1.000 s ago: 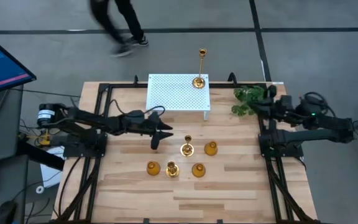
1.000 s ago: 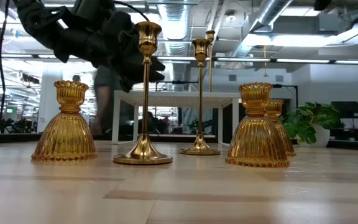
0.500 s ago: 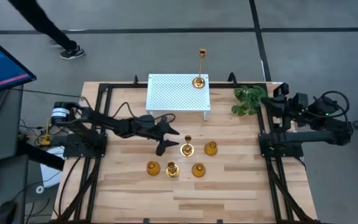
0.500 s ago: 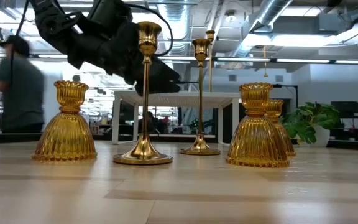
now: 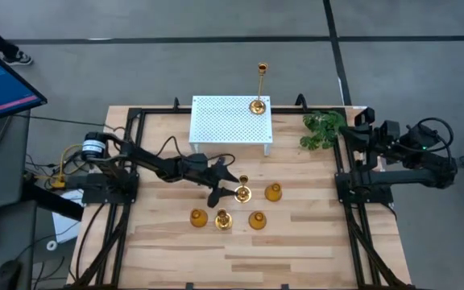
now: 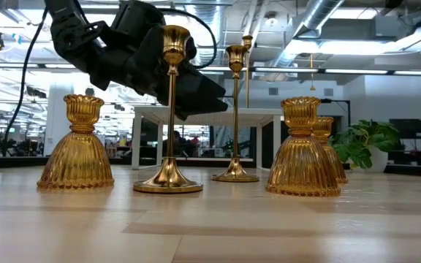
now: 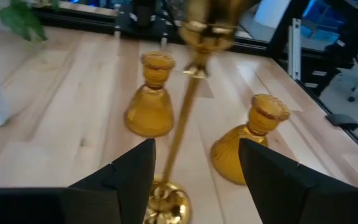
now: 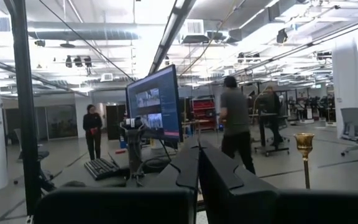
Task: Pick & Place candle stick holders
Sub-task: Put the medium gold candle holder on the shelf
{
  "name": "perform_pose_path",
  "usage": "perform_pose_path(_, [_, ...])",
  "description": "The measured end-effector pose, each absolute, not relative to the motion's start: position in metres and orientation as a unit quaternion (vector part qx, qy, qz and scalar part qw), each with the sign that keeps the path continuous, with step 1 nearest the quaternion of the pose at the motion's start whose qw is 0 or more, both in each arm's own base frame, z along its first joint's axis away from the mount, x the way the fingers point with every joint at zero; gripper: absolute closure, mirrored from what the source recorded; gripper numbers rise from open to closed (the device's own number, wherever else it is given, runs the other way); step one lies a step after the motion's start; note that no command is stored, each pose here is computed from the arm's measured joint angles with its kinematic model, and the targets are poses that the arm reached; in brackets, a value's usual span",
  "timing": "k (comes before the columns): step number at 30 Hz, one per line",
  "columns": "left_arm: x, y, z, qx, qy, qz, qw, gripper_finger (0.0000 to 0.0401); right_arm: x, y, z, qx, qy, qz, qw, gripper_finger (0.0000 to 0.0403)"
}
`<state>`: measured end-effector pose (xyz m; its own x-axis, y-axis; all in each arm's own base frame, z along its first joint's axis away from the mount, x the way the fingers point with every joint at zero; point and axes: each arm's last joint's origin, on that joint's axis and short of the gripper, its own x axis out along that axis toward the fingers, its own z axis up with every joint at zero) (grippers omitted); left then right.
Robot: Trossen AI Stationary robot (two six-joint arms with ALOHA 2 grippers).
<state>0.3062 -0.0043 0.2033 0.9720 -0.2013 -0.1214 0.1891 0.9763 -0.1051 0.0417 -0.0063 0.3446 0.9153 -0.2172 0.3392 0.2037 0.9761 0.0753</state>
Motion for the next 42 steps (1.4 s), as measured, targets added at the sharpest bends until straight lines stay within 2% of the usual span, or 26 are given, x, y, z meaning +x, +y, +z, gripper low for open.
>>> perform_pose_path(12, [0.316,-0.001,0.192,-0.046,0.038,-0.064,0.996,0.0176,0.042,-0.006,0.345,0.029,-0.178,-0.107,0.978,0.0402])
perform_pose_path(22, [0.322,-0.001,0.190,-0.054,0.019,-0.071,0.996,0.0202,0.042,-0.007,0.345,0.030,-0.177,-0.114,0.977,0.0402])
perform_pose_path(42, [0.322,-0.001,0.191,-0.057,0.014,-0.069,0.996,0.0213,0.040,-0.007,0.348,0.030,-0.189,-0.116,0.975,0.0402])
